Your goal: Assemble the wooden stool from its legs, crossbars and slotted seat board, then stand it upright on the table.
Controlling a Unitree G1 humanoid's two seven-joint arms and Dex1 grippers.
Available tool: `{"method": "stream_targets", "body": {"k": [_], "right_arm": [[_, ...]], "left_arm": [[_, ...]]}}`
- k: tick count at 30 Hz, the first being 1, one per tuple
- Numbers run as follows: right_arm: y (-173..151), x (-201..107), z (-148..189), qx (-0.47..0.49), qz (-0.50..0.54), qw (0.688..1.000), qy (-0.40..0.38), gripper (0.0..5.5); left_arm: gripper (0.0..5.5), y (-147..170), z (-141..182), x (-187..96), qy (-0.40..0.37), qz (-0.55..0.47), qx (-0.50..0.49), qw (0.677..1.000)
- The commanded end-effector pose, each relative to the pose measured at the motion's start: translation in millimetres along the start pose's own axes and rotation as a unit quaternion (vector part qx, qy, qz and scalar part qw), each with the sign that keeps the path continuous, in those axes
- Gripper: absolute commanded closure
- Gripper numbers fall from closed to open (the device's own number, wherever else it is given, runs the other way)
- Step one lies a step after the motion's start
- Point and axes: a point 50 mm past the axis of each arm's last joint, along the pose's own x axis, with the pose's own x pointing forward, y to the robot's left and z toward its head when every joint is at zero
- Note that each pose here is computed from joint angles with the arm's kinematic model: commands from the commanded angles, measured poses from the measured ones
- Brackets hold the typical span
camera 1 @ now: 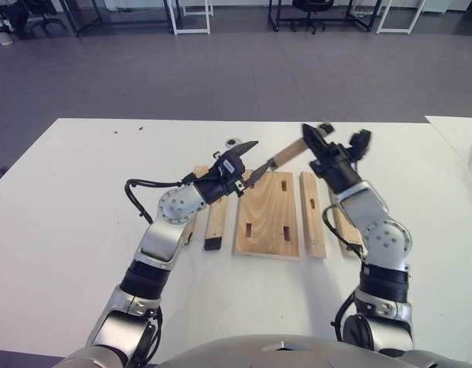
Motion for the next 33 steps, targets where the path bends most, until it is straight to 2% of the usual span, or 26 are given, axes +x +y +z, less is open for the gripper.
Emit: {"method": "stream_targets", "body": {"k": [1,4,6,19,23,28,33], "right_arm": [[-28.6,-29.6,0.7,-0.078,-0.106,0.991,-0.019,5.09],[-44.7,-38.5,-15.0,-0.088,-0.169,0.982,-0.016,5.09],[-48.9,-36.5,-25.6,-0.086,-0.174,0.981,-0.009,5.09],[-56.2,-34.6,-40.4,-0.075,-0.161,0.984,0.010,5.09],[-62.2,-39.9,-44.8,-0.111,-0.184,0.976,0.030,5.09],[-45.0,-39.8,-38.6,-0.118,-0.129,0.985,0.002,5.09],[-43.6,-37.5,-39.8,-0.119,-0.123,0.985,0.001,5.09]], "left_arm": [[2.17,13.1,-8.2,-13.7,0.017,0.085,-0.037,0.996],[2.14,23.9,-14.2,-18.5,0.020,0.166,-0.081,0.982],[2.14,22.0,-17.0,-17.8,0.023,0.182,-0.099,0.978],[2.14,16.9,-27.6,-19.1,0.042,0.206,-0.125,0.970],[2.14,16.7,-28.8,-18.7,0.045,0.203,-0.125,0.970],[2.14,14.8,-30.7,-19.1,0.050,0.200,-0.122,0.971],[2.14,13.2,-31.5,-18.2,0.053,0.198,-0.120,0.972]]}}
